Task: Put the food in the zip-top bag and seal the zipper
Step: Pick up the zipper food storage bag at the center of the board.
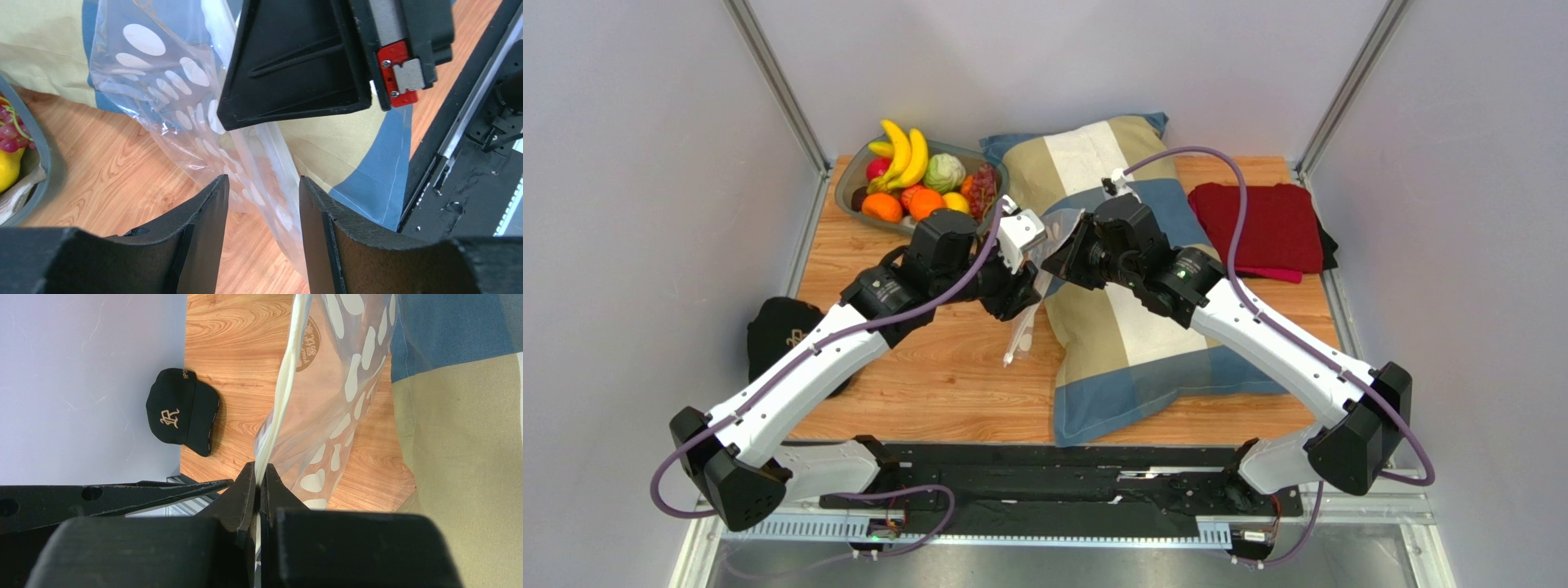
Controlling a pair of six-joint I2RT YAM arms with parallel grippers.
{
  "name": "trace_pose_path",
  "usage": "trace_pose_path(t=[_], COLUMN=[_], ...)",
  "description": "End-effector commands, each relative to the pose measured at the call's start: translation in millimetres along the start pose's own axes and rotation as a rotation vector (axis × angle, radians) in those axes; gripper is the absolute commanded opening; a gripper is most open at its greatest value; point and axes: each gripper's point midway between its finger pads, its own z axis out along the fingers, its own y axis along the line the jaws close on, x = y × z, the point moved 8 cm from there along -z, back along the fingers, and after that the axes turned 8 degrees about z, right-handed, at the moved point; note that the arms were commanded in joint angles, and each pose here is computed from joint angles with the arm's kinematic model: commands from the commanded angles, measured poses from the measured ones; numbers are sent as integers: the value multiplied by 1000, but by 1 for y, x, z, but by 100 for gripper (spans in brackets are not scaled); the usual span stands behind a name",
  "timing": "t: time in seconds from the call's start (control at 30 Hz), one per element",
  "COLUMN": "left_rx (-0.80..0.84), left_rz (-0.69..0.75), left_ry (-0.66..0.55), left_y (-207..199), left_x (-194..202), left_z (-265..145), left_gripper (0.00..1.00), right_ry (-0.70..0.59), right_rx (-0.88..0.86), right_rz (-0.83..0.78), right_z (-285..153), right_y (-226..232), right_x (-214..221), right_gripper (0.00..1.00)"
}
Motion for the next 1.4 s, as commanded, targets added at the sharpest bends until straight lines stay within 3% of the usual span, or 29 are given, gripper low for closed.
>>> trace_pose_path(t=[0.0, 0.37, 0.83, 1.37], left_rx=[37, -19, 104, -17], left_rz=[12, 23, -1, -38], left_ry=[-43, 6, -31, 26], left_y=[-5, 2, -12, 3], left_x=[-12, -2, -5, 4], left_z=[-6, 1, 0, 6], left_gripper=[55, 51, 53, 46], right_ry=[-30, -19, -20, -21], right_rx=[-54, -56, -54, -57], right_rz=[14, 15, 18, 18], right_z=[-5, -3, -2, -5], right_y=[13, 14, 13, 13], right_x=[-8, -7, -7, -7], right_gripper=[0, 0, 0, 0])
